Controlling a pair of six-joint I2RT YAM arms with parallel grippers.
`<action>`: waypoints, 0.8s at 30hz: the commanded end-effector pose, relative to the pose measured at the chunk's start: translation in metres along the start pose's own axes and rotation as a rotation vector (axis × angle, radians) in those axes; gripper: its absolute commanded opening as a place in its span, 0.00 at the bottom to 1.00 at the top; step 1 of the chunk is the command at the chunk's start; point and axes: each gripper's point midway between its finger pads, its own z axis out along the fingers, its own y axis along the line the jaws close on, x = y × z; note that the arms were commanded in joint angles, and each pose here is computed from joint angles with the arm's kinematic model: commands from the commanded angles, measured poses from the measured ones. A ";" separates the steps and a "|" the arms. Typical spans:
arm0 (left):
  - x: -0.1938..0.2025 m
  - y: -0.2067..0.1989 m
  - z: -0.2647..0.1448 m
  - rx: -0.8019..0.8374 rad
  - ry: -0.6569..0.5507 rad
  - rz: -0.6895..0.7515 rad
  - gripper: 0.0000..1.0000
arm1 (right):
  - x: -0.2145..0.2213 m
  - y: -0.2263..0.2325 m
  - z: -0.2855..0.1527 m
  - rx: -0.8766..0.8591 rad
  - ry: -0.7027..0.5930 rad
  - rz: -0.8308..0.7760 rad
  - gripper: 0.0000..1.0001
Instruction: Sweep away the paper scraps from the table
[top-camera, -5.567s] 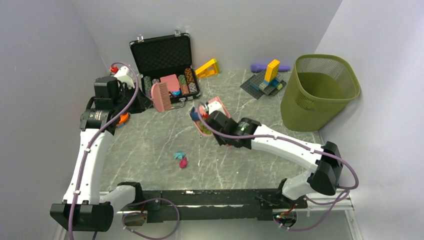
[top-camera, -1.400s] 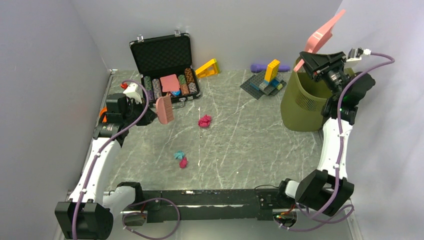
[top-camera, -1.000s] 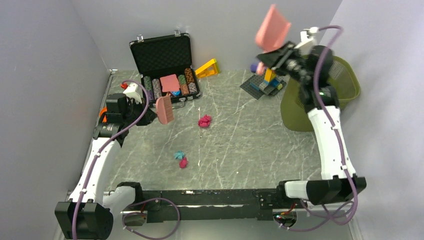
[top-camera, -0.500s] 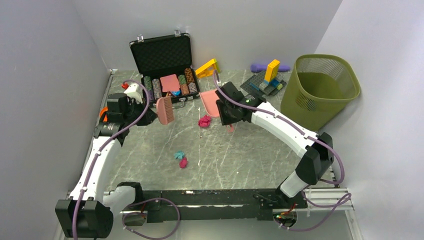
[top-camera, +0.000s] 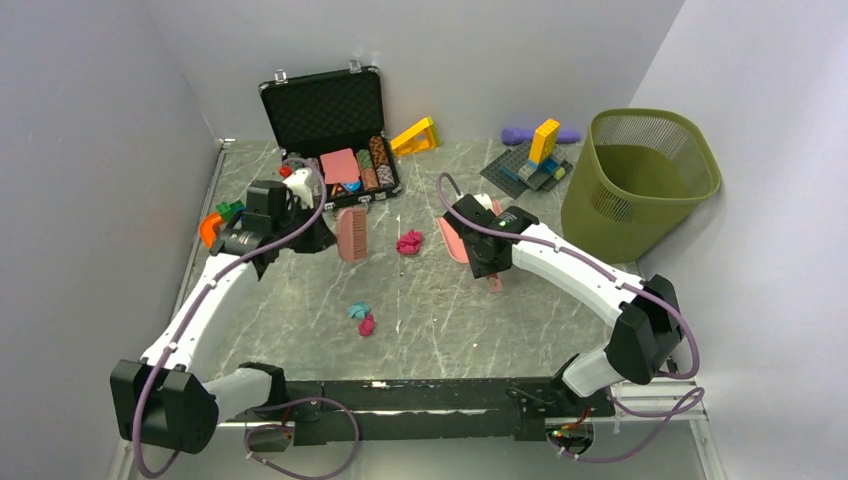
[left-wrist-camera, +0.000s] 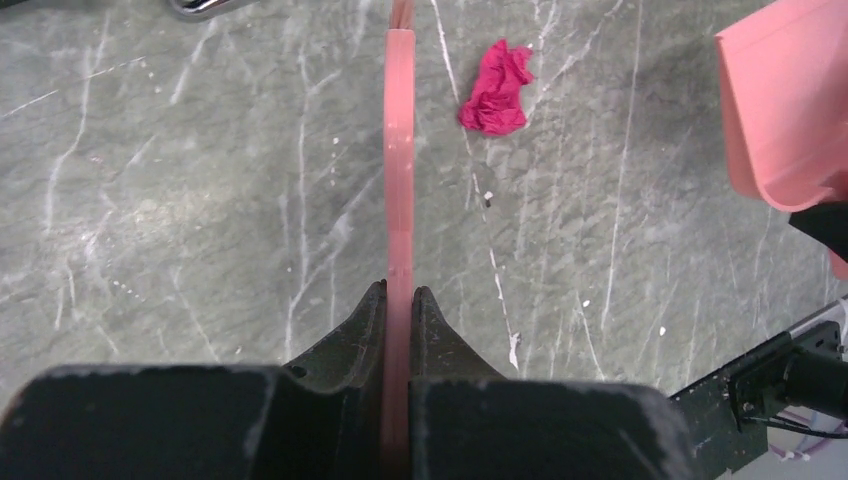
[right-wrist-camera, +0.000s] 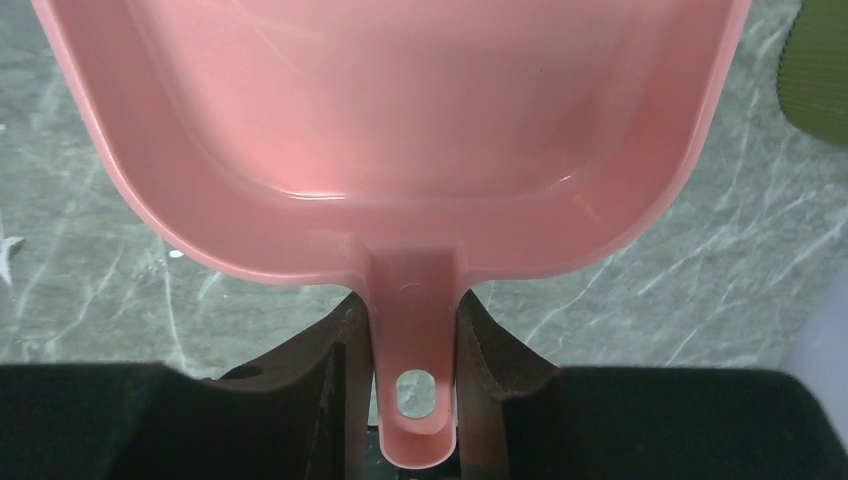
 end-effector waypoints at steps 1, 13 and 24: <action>-0.035 -0.025 -0.004 0.034 -0.058 0.026 0.00 | 0.001 -0.018 -0.003 0.081 -0.037 0.061 0.00; -0.059 -0.101 0.061 0.303 0.088 -0.191 0.00 | 0.003 -0.043 -0.001 0.233 -0.080 0.138 0.00; 0.004 -0.082 0.113 0.100 0.337 -0.393 0.00 | 0.008 -0.035 0.003 0.162 -0.105 0.175 0.00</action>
